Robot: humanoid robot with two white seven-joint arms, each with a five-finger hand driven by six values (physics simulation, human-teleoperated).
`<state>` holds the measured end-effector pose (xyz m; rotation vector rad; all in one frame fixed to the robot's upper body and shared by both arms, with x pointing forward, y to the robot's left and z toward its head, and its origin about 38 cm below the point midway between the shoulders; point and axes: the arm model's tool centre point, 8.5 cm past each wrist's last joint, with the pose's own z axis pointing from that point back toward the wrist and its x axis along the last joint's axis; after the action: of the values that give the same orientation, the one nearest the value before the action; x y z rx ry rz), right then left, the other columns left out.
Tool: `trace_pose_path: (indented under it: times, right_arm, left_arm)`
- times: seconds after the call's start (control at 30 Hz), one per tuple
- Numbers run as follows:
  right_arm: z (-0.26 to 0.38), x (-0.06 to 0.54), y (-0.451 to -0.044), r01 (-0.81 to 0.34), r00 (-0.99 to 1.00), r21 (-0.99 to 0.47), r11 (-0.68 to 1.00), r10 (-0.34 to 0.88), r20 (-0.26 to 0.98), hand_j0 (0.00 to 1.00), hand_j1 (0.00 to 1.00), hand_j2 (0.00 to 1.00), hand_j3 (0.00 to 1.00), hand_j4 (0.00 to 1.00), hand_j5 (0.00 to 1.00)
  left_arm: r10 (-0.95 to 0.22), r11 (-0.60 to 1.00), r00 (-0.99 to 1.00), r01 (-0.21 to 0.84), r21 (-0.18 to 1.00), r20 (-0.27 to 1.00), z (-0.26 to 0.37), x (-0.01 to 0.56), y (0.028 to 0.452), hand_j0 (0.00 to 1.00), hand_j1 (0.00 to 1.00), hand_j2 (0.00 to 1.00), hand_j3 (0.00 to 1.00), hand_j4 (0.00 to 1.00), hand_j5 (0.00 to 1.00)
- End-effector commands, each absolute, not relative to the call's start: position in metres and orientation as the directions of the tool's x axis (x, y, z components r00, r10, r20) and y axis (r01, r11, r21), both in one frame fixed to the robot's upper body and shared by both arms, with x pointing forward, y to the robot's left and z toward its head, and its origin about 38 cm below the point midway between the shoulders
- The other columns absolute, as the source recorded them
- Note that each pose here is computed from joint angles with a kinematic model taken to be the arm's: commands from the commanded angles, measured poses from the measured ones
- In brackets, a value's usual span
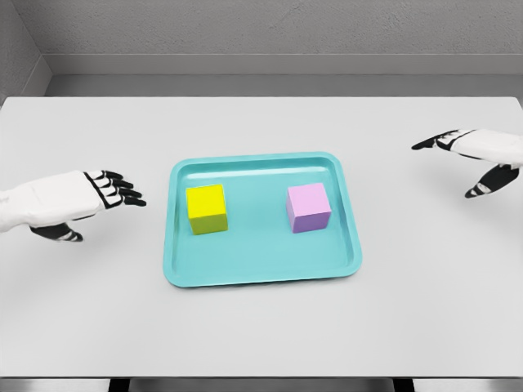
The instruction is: Push two cubes
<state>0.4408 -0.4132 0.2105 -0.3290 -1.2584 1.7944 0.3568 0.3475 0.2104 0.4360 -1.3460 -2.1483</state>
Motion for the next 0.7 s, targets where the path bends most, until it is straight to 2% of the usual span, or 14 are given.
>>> trace_pose_path:
  times: [0.0, 0.03, 0.1, 0.17, 0.23, 0.37, 0.4, 0.47, 0.57, 0.67]
  right_arm:
    - [0.208, 0.439, -0.410, -0.523, -0.569, -0.849, -0.077, 0.773, 0.280, 1.00, 1.00, 1.00, 1.00, 1.00, 1.00]
    - [0.208, 0.439, -0.410, -0.526, -0.569, -0.847, -0.082, 0.774, 0.278, 1.00, 1.00, 1.00, 1.00, 1.00, 1.00]
    - [0.209, 0.439, -0.410, -0.522, -0.573, -0.849, -0.087, 0.773, 0.272, 1.00, 1.00, 1.00, 1.00, 1.00, 1.00]
    - [0.212, 0.438, -0.409, -0.514, -0.579, -0.853, -0.092, 0.771, 0.265, 1.00, 1.00, 1.00, 1.00, 1.00, 1.00]
    - [0.208, 0.437, -0.402, -0.520, -0.592, -0.848, -0.105, 0.760, 0.269, 1.00, 1.00, 1.00, 1.00, 1.00, 1.00]
    - [0.210, 0.438, -0.380, -0.457, -0.636, -0.887, -0.069, 0.722, 0.272, 1.00, 1.00, 1.00, 1.00, 1.00, 1.00]
    - [0.211, 0.437, -0.377, -0.452, -0.644, -0.889, -0.069, 0.715, 0.272, 0.96, 0.96, 0.96, 0.96, 0.96, 0.96]
    - [0.210, 0.437, -0.377, -0.454, -0.644, -0.888, -0.072, 0.715, 0.271, 0.75, 0.75, 0.75, 0.75, 0.75, 0.75]
    - [0.204, 0.434, -0.370, -0.473, -0.658, -0.875, -0.104, 0.702, 0.272, 0.45, 0.45, 0.45, 0.45, 0.45, 0.45]
    - [0.205, 0.426, -0.350, -0.497, -0.707, -0.845, -0.194, 0.655, 0.266, 0.16, 0.16, 0.16, 0.16, 0.16, 0.16]
  left_arm:
    - [-0.611, -0.360, -0.792, 0.301, 0.883, 0.021, 0.206, 0.357, 0.345, 0.79, 0.79, 0.79, 0.79, 0.79, 0.79]
    - [-0.607, -0.375, -0.795, 0.281, 0.883, -0.005, 0.207, 0.360, 0.342, 0.74, 0.74, 0.74, 0.74, 0.74, 0.74]
    - [-0.599, -0.382, -0.800, 0.250, 0.890, -0.032, 0.207, 0.366, 0.333, 0.71, 0.71, 0.71, 0.71, 0.71, 0.71]
    - [-0.608, -0.402, -0.792, 0.256, 0.879, -0.047, 0.201, 0.371, 0.333, 0.66, 0.66, 0.66, 0.66, 0.66, 0.66]
    - [-0.607, -0.398, -0.793, 0.243, 0.884, -0.055, 0.206, 0.373, 0.332, 0.66, 0.66, 0.66, 0.66, 0.66, 0.66]
    - [-0.606, -0.392, -0.794, 0.242, 0.888, -0.051, 0.208, 0.373, 0.332, 0.66, 0.66, 0.66, 0.66, 0.66, 0.66]
    - [-0.603, -0.387, -0.796, 0.239, 0.890, -0.049, 0.207, 0.373, 0.329, 0.66, 0.66, 0.66, 0.66, 0.66, 0.66]
    - [-0.578, -0.346, -0.816, 0.215, 0.913, -0.027, 0.204, 0.379, 0.305, 0.66, 0.66, 0.66, 0.66, 0.66, 0.66]
    - [-0.537, -0.378, -0.844, 0.225, 0.898, -0.014, 0.197, 0.384, 0.283, 0.64, 0.64, 0.64, 0.64, 0.64, 0.64]
    - [-0.567, -0.382, -0.824, 0.258, 0.888, -0.005, 0.191, 0.388, 0.295, 0.64, 0.64, 0.64, 0.64, 0.64, 0.64]
